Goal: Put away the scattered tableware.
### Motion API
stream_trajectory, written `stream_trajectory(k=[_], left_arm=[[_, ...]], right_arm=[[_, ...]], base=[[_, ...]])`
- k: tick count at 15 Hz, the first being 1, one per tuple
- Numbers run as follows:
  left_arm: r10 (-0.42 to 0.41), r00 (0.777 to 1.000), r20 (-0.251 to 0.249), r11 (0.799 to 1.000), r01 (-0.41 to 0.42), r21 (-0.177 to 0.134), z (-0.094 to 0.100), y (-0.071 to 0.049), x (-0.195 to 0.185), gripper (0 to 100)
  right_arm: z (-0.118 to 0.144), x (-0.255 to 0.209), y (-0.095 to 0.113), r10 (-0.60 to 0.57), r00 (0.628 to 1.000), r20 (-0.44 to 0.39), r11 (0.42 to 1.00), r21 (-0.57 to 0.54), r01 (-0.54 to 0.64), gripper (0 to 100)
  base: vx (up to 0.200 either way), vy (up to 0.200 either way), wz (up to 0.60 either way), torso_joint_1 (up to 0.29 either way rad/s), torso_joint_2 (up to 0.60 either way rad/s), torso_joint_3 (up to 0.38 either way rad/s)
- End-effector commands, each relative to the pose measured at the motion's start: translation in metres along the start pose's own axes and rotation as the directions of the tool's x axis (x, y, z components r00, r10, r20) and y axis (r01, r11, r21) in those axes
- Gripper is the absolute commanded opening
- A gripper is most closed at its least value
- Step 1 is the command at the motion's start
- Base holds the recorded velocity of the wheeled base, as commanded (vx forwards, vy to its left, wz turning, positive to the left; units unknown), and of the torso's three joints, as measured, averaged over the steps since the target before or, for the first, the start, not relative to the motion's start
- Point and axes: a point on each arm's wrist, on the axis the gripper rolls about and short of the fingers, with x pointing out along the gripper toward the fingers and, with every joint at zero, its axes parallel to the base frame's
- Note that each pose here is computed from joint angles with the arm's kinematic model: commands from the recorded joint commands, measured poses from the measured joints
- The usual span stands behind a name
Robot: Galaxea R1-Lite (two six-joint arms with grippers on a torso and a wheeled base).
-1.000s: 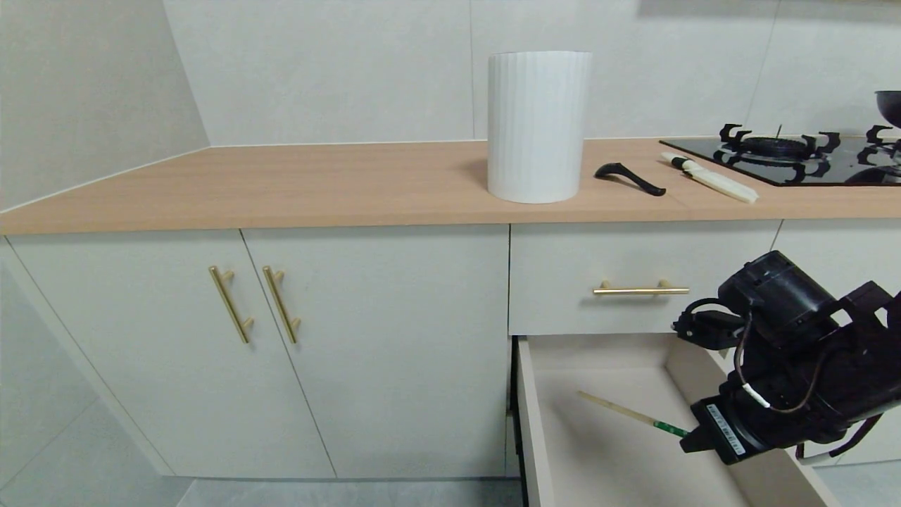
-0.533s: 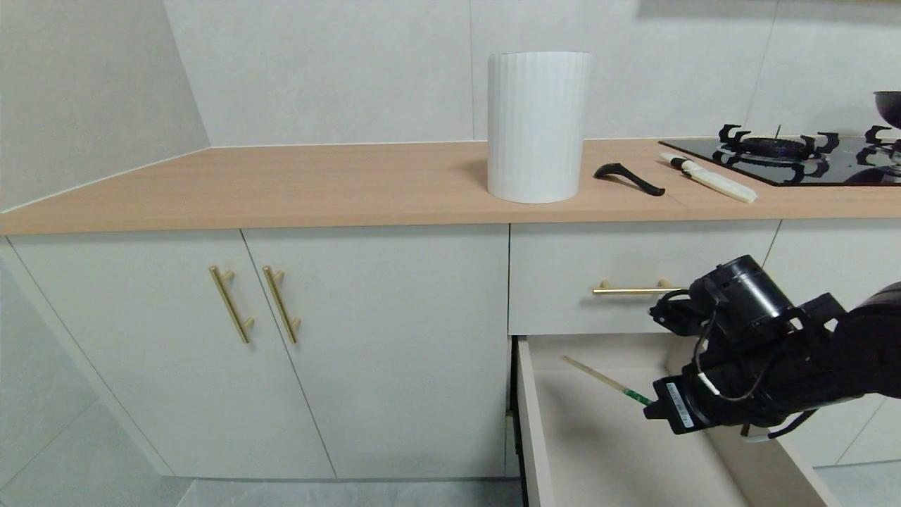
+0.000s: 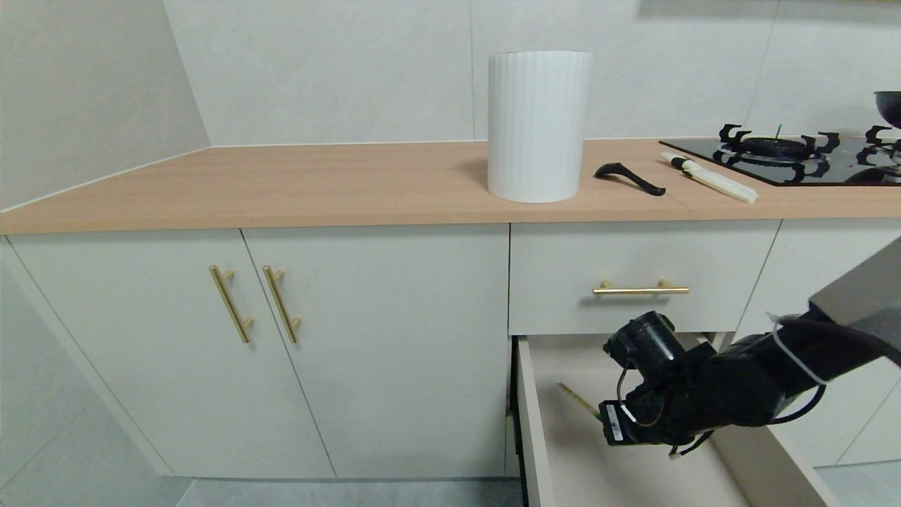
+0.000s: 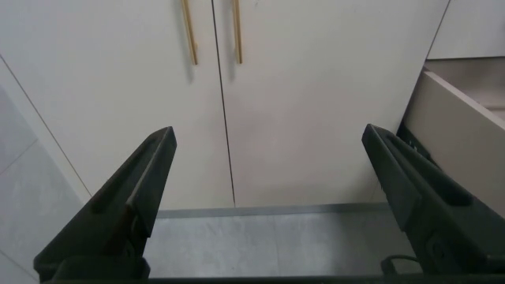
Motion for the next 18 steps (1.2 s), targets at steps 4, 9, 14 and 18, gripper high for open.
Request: stream_trajectory(k=[4,9,14,18], left_arm=[[0.0,1.0,-0.001,1.0,0.0,0.0,0.0,0.0,0.0,100],[0.0,1.0,-0.001,1.0,0.0,0.0,0.0,0.0,0.0,100],[0.0,1.0,0.0,1.0,0.0,0.0,0.0,0.0,0.0,100],[0.0,1.0,-0.001,1.0,0.0,0.0,0.0,0.0,0.0,100]], right_arm=[[-0.037,0.062,0.016,-0.101,0.985,-0.141,0.994,-0.066,0.092,0],[-0.039,0.067,0.016,-0.143,0.982,-0.123,0.988,-0.078,0.134,0],[-0.039,0.067,0.016,-0.144,0.982,-0.121,0.988,-0.077,0.135,0],[-0.039,0.067,0.016,-0.144,0.982,-0.122,0.988,-0.078,0.136,100]], base=[[0.0,0.0,0.0,0.0,0.0,0.0],[0.0,0.0,0.0,0.0,0.0,0.0],[0.0,0.0,0.0,0.0,0.0,0.0],[0.0,0.0,0.0,0.0,0.0,0.0]])
